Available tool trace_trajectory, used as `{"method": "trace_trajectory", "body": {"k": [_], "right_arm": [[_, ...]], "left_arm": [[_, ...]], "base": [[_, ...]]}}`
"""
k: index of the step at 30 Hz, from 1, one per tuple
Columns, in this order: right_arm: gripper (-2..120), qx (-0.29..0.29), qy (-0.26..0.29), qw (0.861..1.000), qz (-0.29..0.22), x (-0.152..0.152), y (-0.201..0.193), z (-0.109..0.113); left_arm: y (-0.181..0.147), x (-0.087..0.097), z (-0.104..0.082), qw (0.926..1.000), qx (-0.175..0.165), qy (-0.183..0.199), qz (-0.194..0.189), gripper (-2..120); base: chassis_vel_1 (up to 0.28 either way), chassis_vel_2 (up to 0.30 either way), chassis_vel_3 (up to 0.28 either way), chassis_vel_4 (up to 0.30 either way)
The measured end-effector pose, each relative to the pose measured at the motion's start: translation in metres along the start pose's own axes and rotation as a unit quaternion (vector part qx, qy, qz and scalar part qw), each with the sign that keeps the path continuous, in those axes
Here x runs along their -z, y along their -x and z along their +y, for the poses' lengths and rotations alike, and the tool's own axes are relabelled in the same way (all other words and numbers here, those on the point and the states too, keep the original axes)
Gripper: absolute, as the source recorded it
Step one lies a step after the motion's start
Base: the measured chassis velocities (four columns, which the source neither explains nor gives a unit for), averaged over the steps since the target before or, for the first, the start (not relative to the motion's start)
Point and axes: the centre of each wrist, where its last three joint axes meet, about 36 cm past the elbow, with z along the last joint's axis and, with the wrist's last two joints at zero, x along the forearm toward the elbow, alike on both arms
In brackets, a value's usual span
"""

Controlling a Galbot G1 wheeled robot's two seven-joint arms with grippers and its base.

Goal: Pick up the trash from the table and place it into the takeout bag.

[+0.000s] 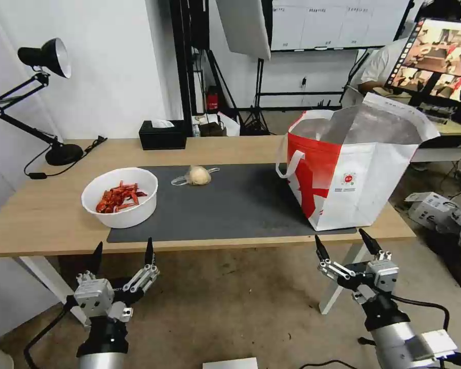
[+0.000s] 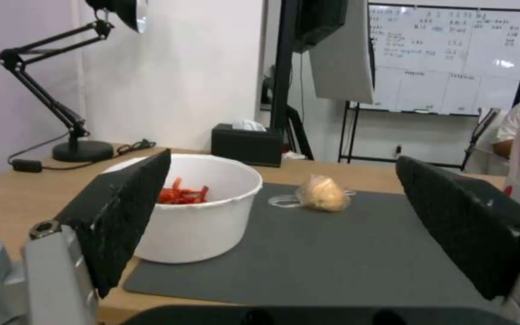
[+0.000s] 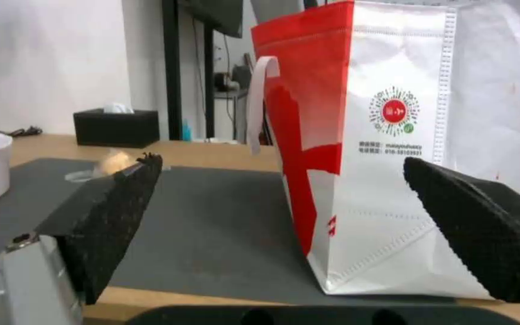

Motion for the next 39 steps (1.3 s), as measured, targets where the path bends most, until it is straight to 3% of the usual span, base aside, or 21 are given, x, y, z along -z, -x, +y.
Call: {"method": "trace_trajectory", "body": {"k": [8,14,18,19,22,23,26,27,30,31,35,36,38,39], "right_arm": [[100,0.001,0.006,1.000,-0.001,0.002,0.002,0.003],[100,0.024,0.042,0.999,0.025,0.009,0.032,0.008],[100,0.072,0.074,0.993,0.053,0.000,0.101,0.007],[100,0.072,0.074,0.993,0.053,0.000,0.101,0.007],[100,0.103,0.080,0.989,0.071,-0.019,0.166,0.009],[100,0.103,0.080,0.989,0.071,-0.019,0.166,0.009],[100,0.123,0.093,0.985,0.077,-0.018,0.233,0.023],[100,0.123,0.093,0.985,0.077,-0.018,0.233,0.023],[100,0.148,0.082,0.982,0.082,-0.021,0.292,0.045],[100,0.148,0.082,0.982,0.082,-0.021,0.292,0.045],[100,0.173,0.061,0.977,0.105,-0.022,0.375,0.081],[100,0.173,0.061,0.977,0.105,-0.022,0.375,0.081],[100,0.188,0.053,0.969,0.151,-0.035,0.422,0.104],[100,0.188,0.053,0.969,0.151,-0.035,0.422,0.104]], "left_arm": [[-0.006,-0.001,0.001,1.0000,0.002,0.000,-0.005,100],[-0.008,-0.001,0.000,1.0000,0.001,0.003,-0.005,100],[-0.021,-0.002,0.000,0.9997,0.007,0.017,-0.013,100],[-0.021,-0.002,0.000,0.9997,0.007,0.017,-0.013,100],[-0.022,-0.002,0.000,0.9997,0.015,0.020,-0.005,100],[-0.022,-0.002,0.000,0.9997,0.015,0.020,-0.005,100],[-0.022,-0.002,0.000,0.9995,0.022,0.021,0.001,100],[-0.022,-0.002,0.000,0.9995,0.022,0.021,0.001,100],[-0.022,-0.002,-0.001,0.9994,0.025,0.022,0.006,100],[-0.022,-0.002,-0.001,0.9994,0.025,0.022,0.006,100],[-0.017,-0.002,-0.001,0.9993,0.026,0.025,0.007,100],[-0.017,-0.002,-0.001,0.9993,0.026,0.025,0.007,100],[-0.006,-0.001,-0.002,0.9993,0.024,0.027,0.003,100],[-0.006,-0.001,-0.002,0.9993,0.024,0.027,0.003,100]], "base": [[0.000,0.000,0.000,0.000],[0.000,0.000,0.000,0.000],[0.000,0.000,0.000,0.000],[0.000,0.000,0.000,0.000],[0.000,0.000,0.000,0.000],[0.000,0.000,0.000,0.000],[0.000,0.000,0.000,0.000],[0.000,0.000,0.000,0.000],[0.000,0.000,0.000,0.000],[0.000,0.000,0.000,0.000],[0.000,0.000,0.000,0.000],[0.000,0.000,0.000,0.000],[0.000,0.000,0.000,0.000],[0.000,0.000,0.000,0.000]]}}
